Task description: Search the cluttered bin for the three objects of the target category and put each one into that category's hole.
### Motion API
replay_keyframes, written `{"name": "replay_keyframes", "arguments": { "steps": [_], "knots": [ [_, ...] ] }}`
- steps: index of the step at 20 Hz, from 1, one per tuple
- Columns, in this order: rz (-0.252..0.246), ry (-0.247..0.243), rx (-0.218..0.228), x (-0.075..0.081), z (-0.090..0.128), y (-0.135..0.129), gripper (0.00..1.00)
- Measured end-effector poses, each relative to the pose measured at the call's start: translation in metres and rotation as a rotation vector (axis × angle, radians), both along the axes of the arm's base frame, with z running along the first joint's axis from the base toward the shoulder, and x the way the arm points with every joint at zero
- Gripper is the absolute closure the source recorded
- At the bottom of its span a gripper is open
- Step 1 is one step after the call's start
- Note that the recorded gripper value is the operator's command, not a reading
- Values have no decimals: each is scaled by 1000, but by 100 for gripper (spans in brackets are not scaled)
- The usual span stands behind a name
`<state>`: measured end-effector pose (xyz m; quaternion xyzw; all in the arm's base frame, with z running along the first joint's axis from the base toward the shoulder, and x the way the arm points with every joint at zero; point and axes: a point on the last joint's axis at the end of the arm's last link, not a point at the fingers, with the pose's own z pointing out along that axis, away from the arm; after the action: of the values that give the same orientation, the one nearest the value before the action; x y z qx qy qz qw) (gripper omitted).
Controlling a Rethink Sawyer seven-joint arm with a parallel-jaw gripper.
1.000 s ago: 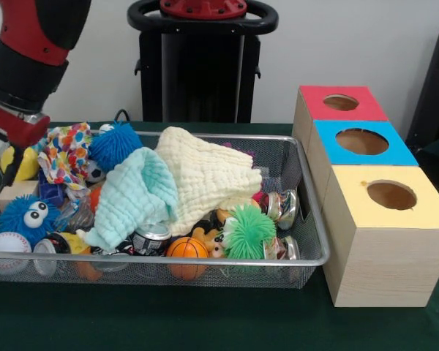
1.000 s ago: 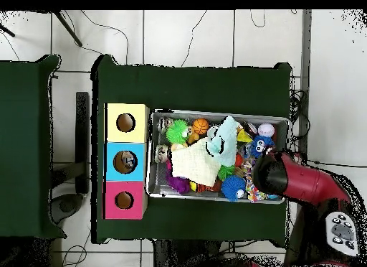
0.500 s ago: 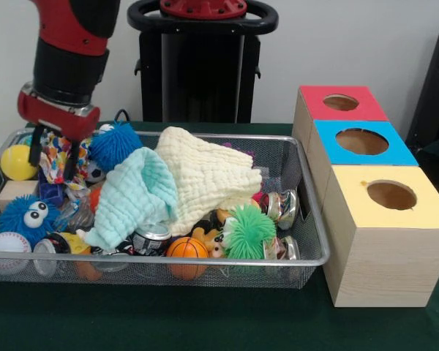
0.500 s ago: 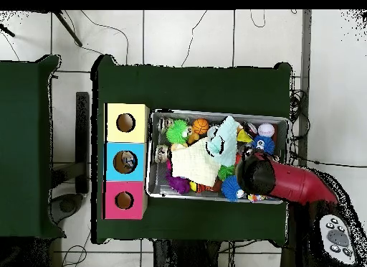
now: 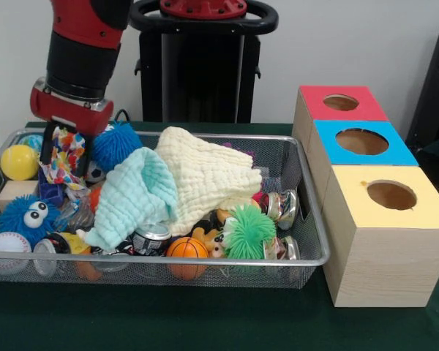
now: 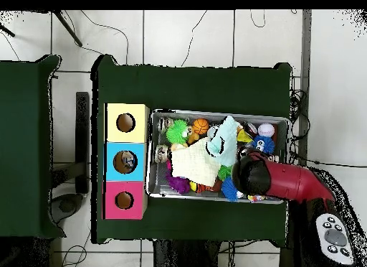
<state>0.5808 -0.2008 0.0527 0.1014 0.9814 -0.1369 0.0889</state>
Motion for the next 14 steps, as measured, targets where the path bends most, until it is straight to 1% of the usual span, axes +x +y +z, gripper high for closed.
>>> {"name": "replay_keyframes", "arguments": {
  "steps": [5,6,7,10,12,14],
  "knots": [
    [7,39,-4,-19,-19,-18,0],
    [8,51,-4,-26,-27,-23,0],
    [11,70,-2,-35,-39,-30,0],
    [14,81,2,-41,-47,-33,0],
    [22,93,8,-48,-60,-34,0],
    [28,96,12,-50,-65,-32,0]
  ]
}}
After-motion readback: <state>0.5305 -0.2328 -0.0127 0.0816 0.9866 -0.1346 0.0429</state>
